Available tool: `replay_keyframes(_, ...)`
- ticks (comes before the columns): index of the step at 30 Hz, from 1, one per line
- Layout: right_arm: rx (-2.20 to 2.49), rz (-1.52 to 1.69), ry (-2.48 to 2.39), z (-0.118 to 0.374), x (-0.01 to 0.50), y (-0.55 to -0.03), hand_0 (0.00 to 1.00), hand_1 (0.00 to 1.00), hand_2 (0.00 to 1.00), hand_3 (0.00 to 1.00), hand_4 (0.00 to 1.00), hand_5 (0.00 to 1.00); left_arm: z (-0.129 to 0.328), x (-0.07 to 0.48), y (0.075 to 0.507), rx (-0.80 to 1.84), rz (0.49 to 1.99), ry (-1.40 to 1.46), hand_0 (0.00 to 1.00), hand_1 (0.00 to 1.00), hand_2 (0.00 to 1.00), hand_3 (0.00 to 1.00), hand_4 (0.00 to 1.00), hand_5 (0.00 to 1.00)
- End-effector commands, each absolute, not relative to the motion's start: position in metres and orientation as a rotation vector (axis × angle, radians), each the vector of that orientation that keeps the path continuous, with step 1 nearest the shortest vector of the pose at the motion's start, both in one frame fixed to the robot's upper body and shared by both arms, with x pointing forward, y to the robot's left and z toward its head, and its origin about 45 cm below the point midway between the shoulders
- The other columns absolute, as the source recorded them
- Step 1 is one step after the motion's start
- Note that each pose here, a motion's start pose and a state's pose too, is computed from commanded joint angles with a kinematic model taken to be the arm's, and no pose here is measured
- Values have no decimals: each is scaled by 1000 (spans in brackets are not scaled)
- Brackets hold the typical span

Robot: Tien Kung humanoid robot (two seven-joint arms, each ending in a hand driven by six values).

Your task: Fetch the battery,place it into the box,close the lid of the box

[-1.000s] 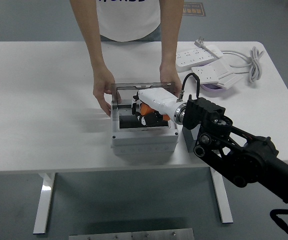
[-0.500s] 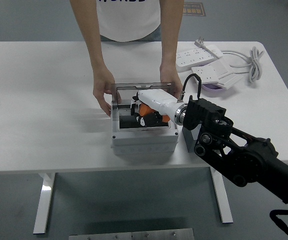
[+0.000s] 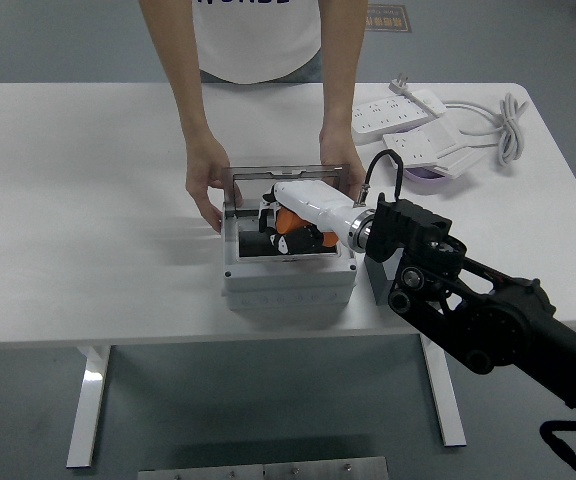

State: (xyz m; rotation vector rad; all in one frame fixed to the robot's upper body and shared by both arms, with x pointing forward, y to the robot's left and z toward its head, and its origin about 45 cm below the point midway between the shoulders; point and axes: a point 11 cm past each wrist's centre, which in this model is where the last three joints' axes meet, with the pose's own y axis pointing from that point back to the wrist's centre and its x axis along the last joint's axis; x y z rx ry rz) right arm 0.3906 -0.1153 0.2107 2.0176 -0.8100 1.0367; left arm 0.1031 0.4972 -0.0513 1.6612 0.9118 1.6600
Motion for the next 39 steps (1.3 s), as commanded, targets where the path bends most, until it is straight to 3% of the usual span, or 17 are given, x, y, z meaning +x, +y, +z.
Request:
replay_keyframes(10, 2023, 1030, -819, 209, 391, -117, 186, 295, 423, 428, 685, 84, -51, 103, 497, 1662, 1659, 913, 627, 699, 600, 590, 584, 6)
replay_keyframes(11, 2024, 1029, -819, 209, 391, -117, 183, 297, 426, 486, 712, 94, -51, 102, 497, 1663, 1659, 913, 627, 698, 600, 591, 584, 5)
replay_keyframes(16, 2024, 1025, -820, 208, 391, -117, 183, 297, 426, 486, 712, 94, -51, 102, 497, 1663, 1659, 914, 627, 698, 600, 591, 584, 5)
replay_keyframes(17, 2025, 1024, -821, 208, 391, -117, 184, 301, 441, 538, 724, 100, -51, 102, 497, 1663, 1658, 913, 627, 698, 599, 590, 583, 5)
replay_keyframes(39, 2059, 1020, -847, 209, 392, -117, 185, 303, 438, 539, 750, 135, -52, 103, 496, 1664, 1653, 915, 626, 697, 594, 589, 582, 3)
